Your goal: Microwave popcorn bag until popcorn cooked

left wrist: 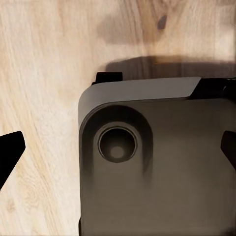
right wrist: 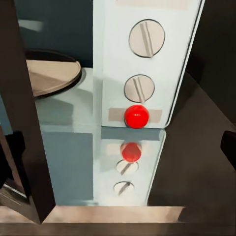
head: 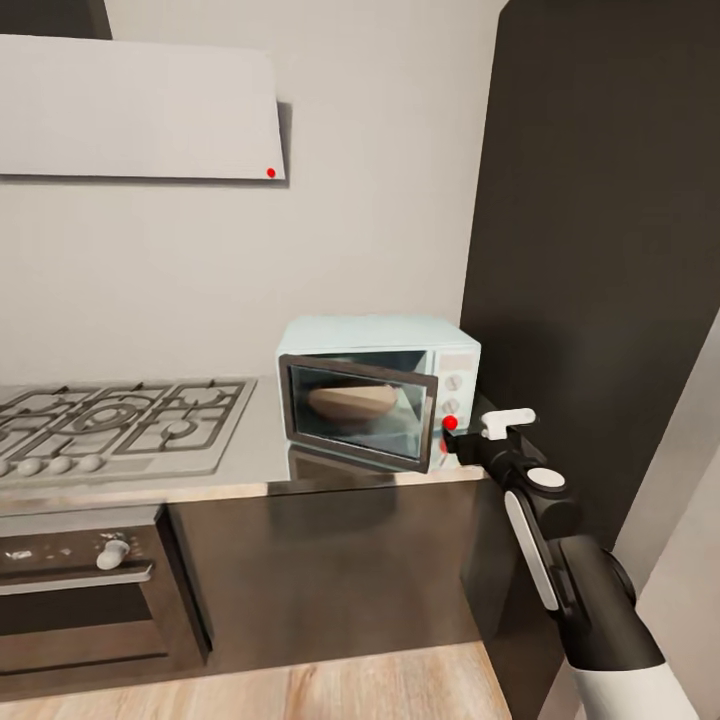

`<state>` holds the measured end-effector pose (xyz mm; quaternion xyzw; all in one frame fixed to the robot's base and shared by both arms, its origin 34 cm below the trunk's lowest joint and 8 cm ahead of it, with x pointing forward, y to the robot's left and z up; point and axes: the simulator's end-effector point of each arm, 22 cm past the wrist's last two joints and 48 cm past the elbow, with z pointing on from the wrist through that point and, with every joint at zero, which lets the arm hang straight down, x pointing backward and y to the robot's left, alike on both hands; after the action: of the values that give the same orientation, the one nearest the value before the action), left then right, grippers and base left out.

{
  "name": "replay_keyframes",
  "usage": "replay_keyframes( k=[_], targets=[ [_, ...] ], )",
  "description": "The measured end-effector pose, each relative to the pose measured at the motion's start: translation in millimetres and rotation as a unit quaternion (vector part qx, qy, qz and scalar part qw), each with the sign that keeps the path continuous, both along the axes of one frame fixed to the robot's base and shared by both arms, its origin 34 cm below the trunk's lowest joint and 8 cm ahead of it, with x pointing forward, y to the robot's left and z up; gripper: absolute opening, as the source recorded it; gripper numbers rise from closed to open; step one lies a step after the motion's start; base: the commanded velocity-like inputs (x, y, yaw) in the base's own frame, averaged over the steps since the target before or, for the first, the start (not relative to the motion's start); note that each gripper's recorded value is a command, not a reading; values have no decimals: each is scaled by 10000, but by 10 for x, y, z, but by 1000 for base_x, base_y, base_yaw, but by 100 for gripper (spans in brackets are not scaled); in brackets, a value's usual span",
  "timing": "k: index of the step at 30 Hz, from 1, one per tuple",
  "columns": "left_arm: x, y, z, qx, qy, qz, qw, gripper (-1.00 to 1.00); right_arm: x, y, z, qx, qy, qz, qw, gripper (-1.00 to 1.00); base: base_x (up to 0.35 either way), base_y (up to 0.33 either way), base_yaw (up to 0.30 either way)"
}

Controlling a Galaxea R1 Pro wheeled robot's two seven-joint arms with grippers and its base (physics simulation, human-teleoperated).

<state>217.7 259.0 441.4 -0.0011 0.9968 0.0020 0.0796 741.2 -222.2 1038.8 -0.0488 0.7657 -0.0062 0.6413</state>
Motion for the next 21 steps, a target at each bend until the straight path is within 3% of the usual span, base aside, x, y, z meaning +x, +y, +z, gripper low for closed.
replay_keyframes(
  k=[9, 13, 17, 21],
  targets=[
    [9, 0, 1, -1, -12, 6, 10000, 100, -3, -31, -19, -48, 45, 125, 9999, 100, 114, -91, 0],
    [10, 0, 1, 1, -20, -8, 10000, 100, -5, 48, -40, -6, 87, 395, 9992, 100, 25, -22, 0],
    [6, -1, 1, 0, -18, -9, 10000, 100, 8, 19, -52, 77, 121, 463, 9988, 100, 2, 0, 0],
    [4, 0, 1, -1, -3, 7, 10000, 100, -5, 58, -42, 145, 135, 673, 9975, 100, 228, 0, 0]
  ],
)
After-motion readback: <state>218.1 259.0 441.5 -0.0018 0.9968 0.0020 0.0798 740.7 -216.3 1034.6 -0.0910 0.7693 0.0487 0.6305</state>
